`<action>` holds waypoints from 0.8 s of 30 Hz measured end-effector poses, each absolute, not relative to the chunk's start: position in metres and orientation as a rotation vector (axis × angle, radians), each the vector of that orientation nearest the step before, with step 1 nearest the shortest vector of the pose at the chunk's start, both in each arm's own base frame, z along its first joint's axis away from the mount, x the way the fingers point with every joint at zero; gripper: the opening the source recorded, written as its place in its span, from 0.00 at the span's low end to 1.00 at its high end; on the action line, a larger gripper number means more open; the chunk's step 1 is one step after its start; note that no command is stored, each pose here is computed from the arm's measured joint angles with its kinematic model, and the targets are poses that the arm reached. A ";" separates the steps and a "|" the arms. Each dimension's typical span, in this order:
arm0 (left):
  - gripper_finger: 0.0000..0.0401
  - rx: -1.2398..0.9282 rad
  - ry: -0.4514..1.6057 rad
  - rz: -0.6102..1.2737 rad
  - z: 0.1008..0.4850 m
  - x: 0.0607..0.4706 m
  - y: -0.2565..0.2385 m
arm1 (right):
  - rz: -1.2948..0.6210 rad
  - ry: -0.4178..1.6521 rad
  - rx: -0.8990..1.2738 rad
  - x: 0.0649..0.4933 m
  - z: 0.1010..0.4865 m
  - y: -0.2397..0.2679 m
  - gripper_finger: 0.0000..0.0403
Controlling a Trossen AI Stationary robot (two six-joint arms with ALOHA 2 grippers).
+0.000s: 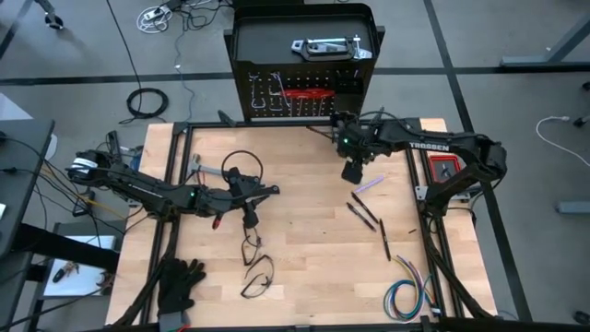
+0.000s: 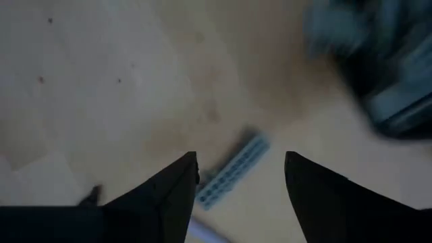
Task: Hang tools onto peg board
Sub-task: Put the screwdriver bits on the pegboard
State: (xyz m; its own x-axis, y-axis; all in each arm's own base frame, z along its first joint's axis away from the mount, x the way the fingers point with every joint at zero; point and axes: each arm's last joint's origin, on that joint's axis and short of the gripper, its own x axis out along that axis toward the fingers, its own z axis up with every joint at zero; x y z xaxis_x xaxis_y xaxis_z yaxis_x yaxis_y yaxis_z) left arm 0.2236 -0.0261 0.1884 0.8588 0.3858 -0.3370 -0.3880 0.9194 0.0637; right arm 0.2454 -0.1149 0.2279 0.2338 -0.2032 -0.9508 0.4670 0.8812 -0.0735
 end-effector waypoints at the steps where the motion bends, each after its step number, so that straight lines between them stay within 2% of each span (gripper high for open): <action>1: 0.39 -0.013 0.346 0.399 0.189 0.224 -0.026 | -0.487 1.261 0.284 0.243 0.221 -0.114 0.57; 7: 0.39 -0.041 0.344 0.365 0.189 0.224 -0.027 | -0.588 1.276 0.415 0.228 0.184 -0.111 0.61; 13: 0.39 -0.020 0.346 0.370 0.189 0.224 -0.027 | -0.634 1.223 0.454 0.221 0.159 -0.117 0.68; 17: 0.39 -0.016 0.346 0.370 0.189 0.224 -0.027 | -0.629 1.302 0.495 0.219 0.125 -0.120 0.69; 21: 0.39 0.002 0.341 0.367 0.190 0.225 -0.027 | -0.604 1.338 0.514 0.223 0.117 -0.121 0.63; 24: 0.39 0.005 0.338 0.374 0.190 0.225 -0.027 | -0.592 1.329 0.491 0.226 0.124 -0.120 0.50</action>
State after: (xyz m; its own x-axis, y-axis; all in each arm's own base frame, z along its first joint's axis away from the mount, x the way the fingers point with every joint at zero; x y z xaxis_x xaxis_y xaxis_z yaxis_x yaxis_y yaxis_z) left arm 0.2248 -0.0266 0.1904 0.8756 0.3589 -0.3232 -0.3572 0.9316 0.0667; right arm 0.2257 -0.1202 0.1239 0.1337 -0.1179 -0.9840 0.6523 0.7579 -0.0022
